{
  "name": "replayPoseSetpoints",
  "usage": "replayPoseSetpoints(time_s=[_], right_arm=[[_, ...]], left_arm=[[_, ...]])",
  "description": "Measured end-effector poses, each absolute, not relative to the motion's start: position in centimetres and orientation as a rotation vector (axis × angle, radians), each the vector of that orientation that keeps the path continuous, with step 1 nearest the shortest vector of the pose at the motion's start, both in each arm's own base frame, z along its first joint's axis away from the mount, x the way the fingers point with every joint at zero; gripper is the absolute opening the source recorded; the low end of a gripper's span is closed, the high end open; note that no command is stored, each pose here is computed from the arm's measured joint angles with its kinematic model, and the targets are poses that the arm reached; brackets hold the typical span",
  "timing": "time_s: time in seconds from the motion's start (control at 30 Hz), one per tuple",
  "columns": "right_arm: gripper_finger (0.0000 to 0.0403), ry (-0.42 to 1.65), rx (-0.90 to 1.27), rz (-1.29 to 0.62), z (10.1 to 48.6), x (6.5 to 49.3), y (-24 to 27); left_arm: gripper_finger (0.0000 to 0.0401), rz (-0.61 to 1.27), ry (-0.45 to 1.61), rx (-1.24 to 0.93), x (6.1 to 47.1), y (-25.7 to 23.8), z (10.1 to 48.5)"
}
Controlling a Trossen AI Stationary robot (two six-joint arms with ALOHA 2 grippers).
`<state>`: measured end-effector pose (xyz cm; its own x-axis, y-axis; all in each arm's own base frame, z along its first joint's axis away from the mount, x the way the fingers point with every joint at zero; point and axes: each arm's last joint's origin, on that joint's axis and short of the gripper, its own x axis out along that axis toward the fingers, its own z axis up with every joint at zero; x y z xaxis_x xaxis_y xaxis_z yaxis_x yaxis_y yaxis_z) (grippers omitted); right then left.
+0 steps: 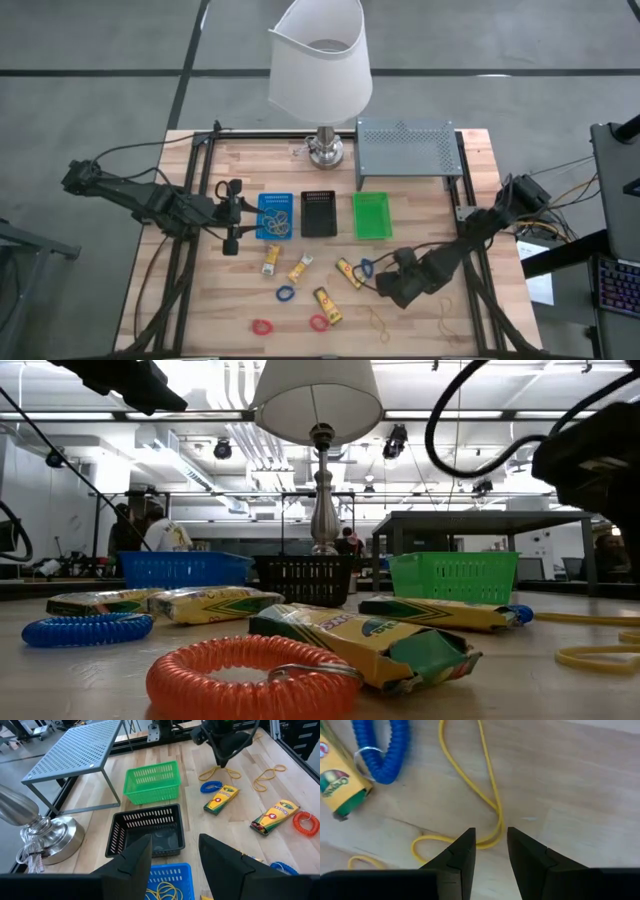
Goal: Pick & Place Office Desk Supplies
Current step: Put the yellow rubber band into the blue bin
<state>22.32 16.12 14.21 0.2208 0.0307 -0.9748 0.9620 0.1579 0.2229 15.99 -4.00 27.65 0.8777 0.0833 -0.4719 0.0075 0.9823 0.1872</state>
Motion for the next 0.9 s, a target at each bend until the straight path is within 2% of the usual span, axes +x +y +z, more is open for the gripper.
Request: replayPoseSetpoints(time_s=[0.27, 0.7, 0.9], right_arm=[[0.0088, 1.154, 1.208, -0.946, 13.77, 22.60, 15.83], [0.0015, 1.168, 1.194, -0.955, 13.66, 22.57, 15.55], [0.0009, 1.170, 1.192, -0.952, 13.65, 22.59, 15.52]], left_arm=[[0.0168, 0.040, 0.499, 0.186, 15.99, -3.99, 27.65], [0.0168, 0.040, 0.499, 0.186, 15.99, -3.99, 27.65], [0.0168, 0.040, 0.499, 0.186, 15.99, -4.00, 27.65]])
